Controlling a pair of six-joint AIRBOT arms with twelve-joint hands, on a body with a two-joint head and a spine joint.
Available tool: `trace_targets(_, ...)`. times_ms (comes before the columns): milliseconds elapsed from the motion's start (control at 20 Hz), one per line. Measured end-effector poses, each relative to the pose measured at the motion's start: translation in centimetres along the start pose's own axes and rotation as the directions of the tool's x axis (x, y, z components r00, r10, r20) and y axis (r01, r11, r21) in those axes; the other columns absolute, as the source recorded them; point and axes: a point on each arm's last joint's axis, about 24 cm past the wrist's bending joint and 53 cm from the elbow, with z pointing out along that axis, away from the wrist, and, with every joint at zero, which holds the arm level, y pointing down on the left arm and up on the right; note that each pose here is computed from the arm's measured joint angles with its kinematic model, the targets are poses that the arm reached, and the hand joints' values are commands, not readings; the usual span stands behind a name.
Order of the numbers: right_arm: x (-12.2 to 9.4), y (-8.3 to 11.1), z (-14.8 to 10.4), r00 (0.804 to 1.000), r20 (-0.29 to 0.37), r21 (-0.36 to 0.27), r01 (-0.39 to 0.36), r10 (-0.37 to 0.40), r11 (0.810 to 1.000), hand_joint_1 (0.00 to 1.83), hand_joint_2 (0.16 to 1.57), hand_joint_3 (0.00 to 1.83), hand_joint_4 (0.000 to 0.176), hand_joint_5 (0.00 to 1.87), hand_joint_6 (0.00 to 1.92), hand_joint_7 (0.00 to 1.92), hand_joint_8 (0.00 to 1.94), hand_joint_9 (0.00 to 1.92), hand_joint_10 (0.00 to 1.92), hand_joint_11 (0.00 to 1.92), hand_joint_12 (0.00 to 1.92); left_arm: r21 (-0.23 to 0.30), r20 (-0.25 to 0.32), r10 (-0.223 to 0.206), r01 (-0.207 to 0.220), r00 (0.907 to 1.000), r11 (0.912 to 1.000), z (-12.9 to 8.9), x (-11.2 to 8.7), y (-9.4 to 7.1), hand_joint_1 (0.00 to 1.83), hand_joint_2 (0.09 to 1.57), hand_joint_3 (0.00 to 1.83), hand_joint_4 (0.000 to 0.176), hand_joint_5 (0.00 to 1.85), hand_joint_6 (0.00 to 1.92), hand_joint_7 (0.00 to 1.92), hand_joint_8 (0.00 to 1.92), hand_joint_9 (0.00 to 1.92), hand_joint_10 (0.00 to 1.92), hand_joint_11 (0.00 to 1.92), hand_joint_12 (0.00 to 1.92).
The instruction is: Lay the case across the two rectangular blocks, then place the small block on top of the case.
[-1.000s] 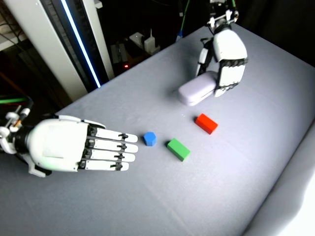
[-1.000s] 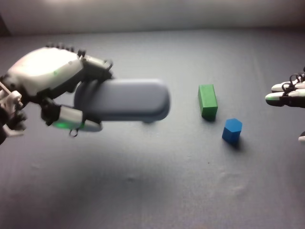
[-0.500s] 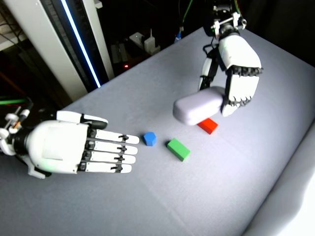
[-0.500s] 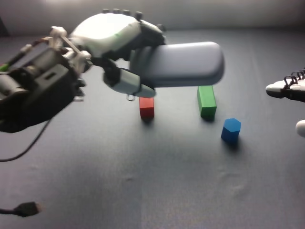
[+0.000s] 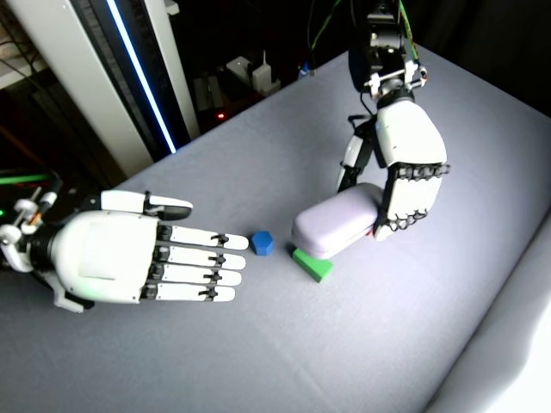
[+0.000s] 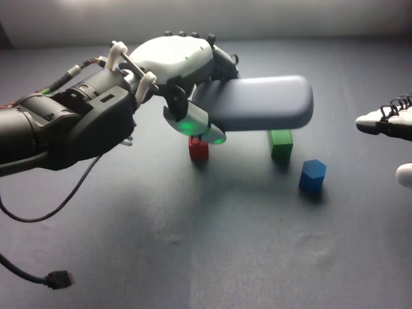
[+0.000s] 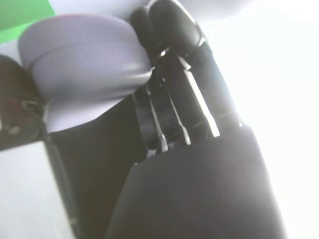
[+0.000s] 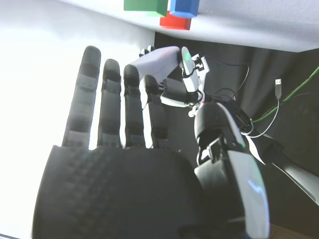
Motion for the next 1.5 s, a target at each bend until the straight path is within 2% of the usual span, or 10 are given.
trace_targets(100, 0.0, 0.0, 0.0, 1.000, 0.000, 0.001, 0.000, 0.000, 1.000, 0.00, 1.42, 0.00, 0.044, 0.21, 0.00, 0.24, 0.00, 0.27, 0.00, 0.29, 0.16, -0.019, -0.008, 0.006, -0.006, 0.9999, 0.9998, -0.1, 0.3, 0.6, 1.28, 1.08, 0.00, 0.000, 1.05, 0.68, 1.06, 1.06, 0.98, 0.96, 0.80, 1.46)
trace_targets(300, 0.0, 0.0, 0.0, 1.000, 0.000, 0.000, 0.000, 0.000, 1.000, 0.02, 1.43, 0.00, 0.019, 0.23, 0.00, 0.26, 0.00, 0.29, 0.01, 0.30, 0.17, -0.044, -0.018, 0.018, -0.019, 0.9997, 0.9988, -0.3, 0.6, 1.5, 1.37, 1.14, 0.00, 0.000, 0.91, 0.81, 0.93, 1.11, 0.88, 1.37, 0.78, 1.47)
trace_targets(500, 0.0, 0.0, 0.0, 1.000, 0.000, 0.001, 0.000, 0.000, 1.000, 0.07, 1.43, 0.00, 0.013, 0.25, 0.01, 0.27, 0.00, 0.30, 0.00, 0.31, 0.17, -0.058, -0.032, 0.023, -0.025, 0.9992, 0.9980, -0.4, 1.0, 2.0, 1.28, 1.09, 0.00, 0.000, 1.05, 0.65, 1.05, 1.10, 1.00, 0.93, 0.84, 1.36)
trace_targets(650, 0.0, 0.0, 0.0, 1.000, 0.000, 0.000, -0.001, 0.001, 1.000, 0.05, 1.44, 0.00, 0.007, 0.26, 0.00, 0.27, 0.00, 0.31, 0.00, 0.31, 0.18, -0.066, -0.030, 0.031, -0.033, 0.9991, 0.9972, -0.5, 0.8, 2.3, 1.26, 1.14, 0.00, 0.000, 0.95, 0.73, 0.94, 1.31, 0.90, 1.30, 0.82, 1.70)
trace_targets(700, 0.1, 0.0, 0.1, 1.000, -0.001, 0.000, -0.003, 0.003, 1.000, 0.05, 1.43, 0.00, 0.006, 0.26, 0.00, 0.28, 0.00, 0.32, 0.01, 0.33, 0.19, -0.074, -0.033, 0.039, -0.042, 0.9987, 0.9964, -0.5, 0.8, 2.5, 1.25, 1.15, 0.00, 0.000, 0.90, 0.87, 0.94, 1.28, 0.78, 1.05, 0.64, 1.52)
trace_targets(800, 0.3, 0.0, 0.1, 1.000, -0.005, -0.002, -0.002, 0.002, 1.000, 0.05, 1.44, 0.00, 0.002, 0.25, 0.00, 0.27, 0.00, 0.33, 0.01, 0.34, 0.20, -0.086, -0.035, 0.041, -0.044, 0.9986, 0.9953, -0.5, 0.7, 2.9, 1.11, 1.03, 0.00, 0.000, 0.75, 0.08, 0.79, 0.32, 0.73, 0.59, 0.52, 1.24)
trace_targets(900, 0.3, 0.0, 0.1, 1.000, -0.004, -0.003, -0.002, 0.002, 1.000, 0.05, 1.45, 0.00, 0.000, 0.25, 0.00, 0.28, 0.00, 0.34, 0.00, 0.26, 0.43, -0.085, -0.035, 0.040, -0.043, 0.9986, 0.9954, -0.4, 0.7, 2.9, 1.08, 0.97, 0.00, 0.000, 0.64, 0.00, 0.74, 0.03, 0.68, 0.29, 0.36, 1.09)
trace_targets(1050, 0.3, 0.0, 0.1, 1.000, -0.005, -0.003, -0.002, 0.002, 1.000, 0.05, 1.45, 0.00, 0.004, 0.25, 0.00, 0.28, 0.00, 0.32, 0.00, 0.16, 0.62, -0.085, -0.035, 0.040, -0.043, 0.9986, 0.9955, -0.4, 0.8, 2.9, 1.00, 0.93, 0.00, 0.000, 0.52, 0.00, 0.61, 0.00, 0.62, 0.07, 0.30, 0.87)
trace_targets(1200, 0.3, 0.0, 0.1, 1.000, -0.005, -0.003, -0.002, 0.002, 1.000, 0.09, 1.45, 0.00, 0.003, 0.27, 0.00, 0.28, 0.00, 0.32, 0.00, 0.12, 0.71, -0.083, -0.028, 0.036, -0.038, 0.9990, 0.9958, -0.4, 0.7, 2.8, 0.91, 0.89, 0.00, 0.003, 0.45, 0.00, 0.58, 0.00, 0.61, 0.02, 0.23, 0.99)
trace_targets(1500, 0.3, 0.0, 0.1, 1.000, -0.005, -0.003, -0.005, 0.005, 1.000, 0.21, 1.43, 0.00, 0.000, 0.27, 0.00, 0.30, 0.00, 0.35, 0.01, 0.13, 0.69, -0.055, -0.026, 0.026, -0.028, 0.9993, 0.9981, -1.1, 1.2, 1.8, 0.80, 0.87, 0.00, 0.077, 0.26, 0.00, 0.36, 0.00, 0.39, 0.00, 0.00, 1.17)
